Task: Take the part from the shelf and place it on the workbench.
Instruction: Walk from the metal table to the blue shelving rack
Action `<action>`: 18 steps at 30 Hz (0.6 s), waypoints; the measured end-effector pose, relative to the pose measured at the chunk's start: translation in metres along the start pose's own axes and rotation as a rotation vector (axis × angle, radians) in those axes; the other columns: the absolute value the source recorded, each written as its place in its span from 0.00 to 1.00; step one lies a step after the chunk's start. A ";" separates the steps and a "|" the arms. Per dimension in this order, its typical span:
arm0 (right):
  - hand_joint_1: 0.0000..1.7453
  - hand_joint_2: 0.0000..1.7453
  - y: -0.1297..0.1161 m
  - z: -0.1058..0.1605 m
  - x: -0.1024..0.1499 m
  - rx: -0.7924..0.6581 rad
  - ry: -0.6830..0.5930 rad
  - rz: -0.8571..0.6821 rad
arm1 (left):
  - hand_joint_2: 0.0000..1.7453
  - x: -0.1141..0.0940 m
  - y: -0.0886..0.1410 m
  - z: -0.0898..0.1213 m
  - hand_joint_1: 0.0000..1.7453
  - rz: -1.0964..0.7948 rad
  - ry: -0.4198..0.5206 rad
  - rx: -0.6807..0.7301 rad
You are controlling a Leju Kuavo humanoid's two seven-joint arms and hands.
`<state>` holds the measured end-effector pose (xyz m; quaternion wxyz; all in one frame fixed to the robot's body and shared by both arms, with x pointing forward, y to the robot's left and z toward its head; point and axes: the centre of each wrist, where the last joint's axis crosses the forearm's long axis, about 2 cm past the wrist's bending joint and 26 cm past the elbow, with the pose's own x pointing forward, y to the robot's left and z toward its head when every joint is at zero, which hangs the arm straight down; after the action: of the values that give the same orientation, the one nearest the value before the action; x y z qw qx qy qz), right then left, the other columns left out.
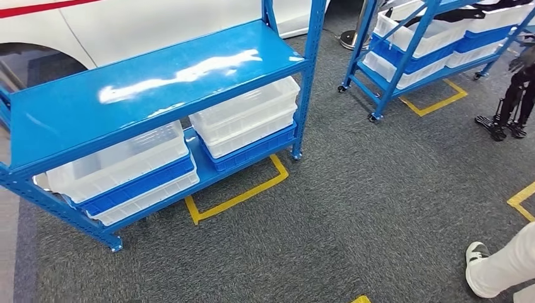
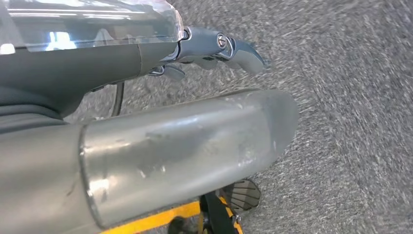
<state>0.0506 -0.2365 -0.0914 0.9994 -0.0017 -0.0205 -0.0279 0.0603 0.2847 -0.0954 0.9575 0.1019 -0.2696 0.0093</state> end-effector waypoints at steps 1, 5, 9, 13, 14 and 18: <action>0.00 0.00 0.000 0.000 0.000 0.000 0.000 -0.001 | 0.00 0.000 -0.001 0.000 0.00 -0.001 -0.002 -0.002; 0.00 0.00 0.001 0.000 -0.001 0.000 -0.007 -0.008 | 0.00 0.001 -0.002 0.000 0.00 -0.017 -0.010 -0.002; 0.00 0.00 0.002 0.000 0.000 -0.006 -0.021 -0.012 | 0.00 0.000 -0.003 0.000 0.00 -0.024 -0.008 0.000; 0.00 0.00 0.002 0.000 -0.001 -0.007 -0.021 -0.016 | 0.00 0.002 -0.005 -0.001 0.00 -0.028 -0.013 -0.007; 0.00 0.00 0.002 0.000 -0.001 -0.007 -0.022 -0.017 | 0.00 0.001 -0.005 0.000 0.00 -0.030 -0.012 -0.007; 0.00 0.00 0.001 0.000 -0.001 -0.006 -0.028 -0.011 | 0.00 0.002 -0.005 -0.001 0.00 -0.034 -0.016 -0.007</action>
<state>0.0493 -0.2349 -0.0916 0.9988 -0.0050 -0.0347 -0.0335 0.0625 0.2794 -0.0959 0.9557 0.1030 -0.2755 -0.0088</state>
